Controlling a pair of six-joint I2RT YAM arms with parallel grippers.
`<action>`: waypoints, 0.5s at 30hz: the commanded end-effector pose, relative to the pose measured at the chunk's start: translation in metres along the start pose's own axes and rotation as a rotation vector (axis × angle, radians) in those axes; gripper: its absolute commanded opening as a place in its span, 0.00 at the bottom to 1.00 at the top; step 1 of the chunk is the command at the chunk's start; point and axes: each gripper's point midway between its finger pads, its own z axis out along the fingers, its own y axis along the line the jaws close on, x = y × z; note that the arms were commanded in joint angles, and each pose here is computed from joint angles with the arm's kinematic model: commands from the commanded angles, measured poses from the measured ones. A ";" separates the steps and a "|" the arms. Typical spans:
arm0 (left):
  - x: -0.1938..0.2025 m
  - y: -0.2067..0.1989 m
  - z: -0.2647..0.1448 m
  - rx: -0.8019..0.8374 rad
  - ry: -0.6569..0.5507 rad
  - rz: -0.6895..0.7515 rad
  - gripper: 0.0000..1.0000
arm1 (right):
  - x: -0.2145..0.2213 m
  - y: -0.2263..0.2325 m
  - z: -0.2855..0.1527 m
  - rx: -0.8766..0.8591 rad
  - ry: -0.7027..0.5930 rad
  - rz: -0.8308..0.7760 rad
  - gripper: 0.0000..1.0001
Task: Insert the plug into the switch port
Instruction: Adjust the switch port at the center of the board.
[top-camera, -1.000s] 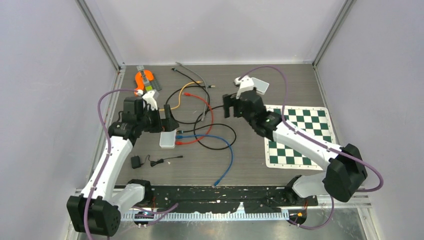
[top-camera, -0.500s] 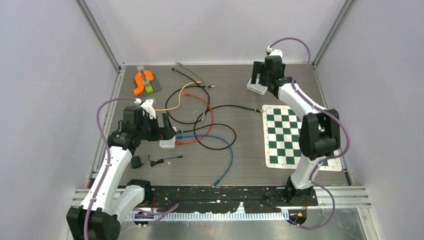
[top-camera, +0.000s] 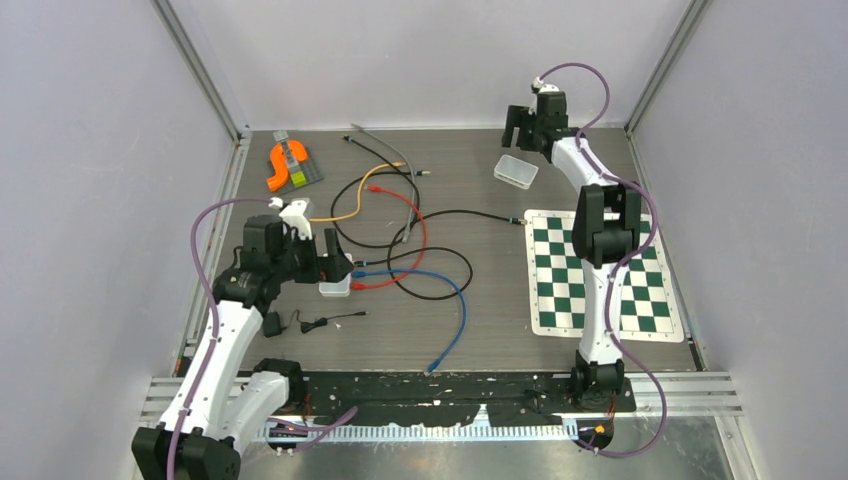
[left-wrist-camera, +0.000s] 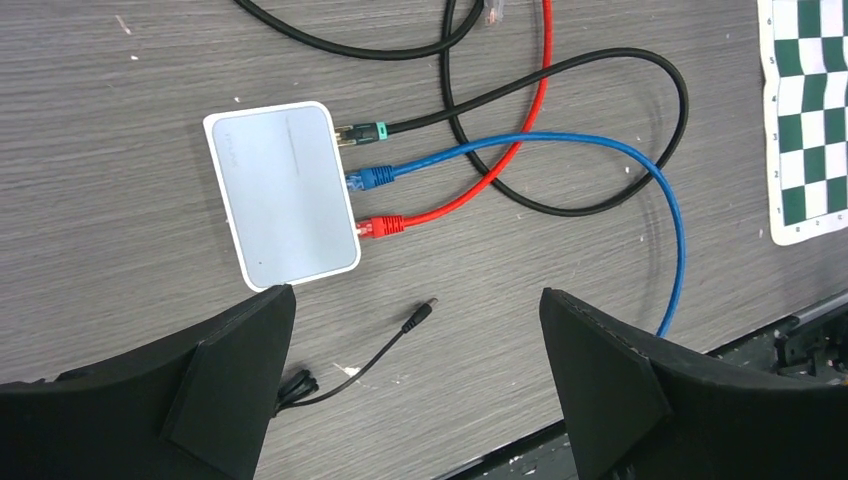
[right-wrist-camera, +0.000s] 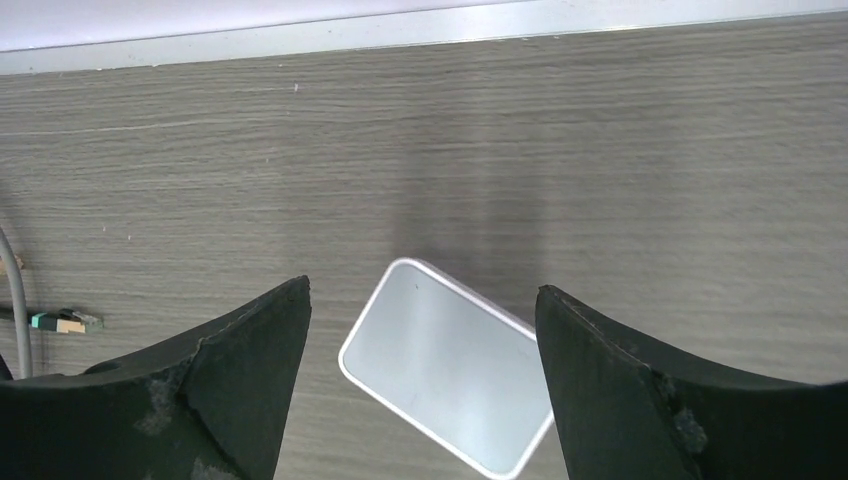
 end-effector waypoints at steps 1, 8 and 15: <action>-0.010 0.005 -0.002 -0.031 -0.050 0.049 0.96 | -0.024 0.021 0.011 -0.117 -0.018 0.002 0.89; -0.010 0.012 -0.004 -0.069 -0.049 0.060 0.96 | -0.004 0.023 0.027 -0.172 0.062 0.074 0.88; -0.014 0.009 -0.006 -0.062 -0.053 0.065 0.96 | 0.014 0.018 0.038 -0.175 0.108 0.152 0.88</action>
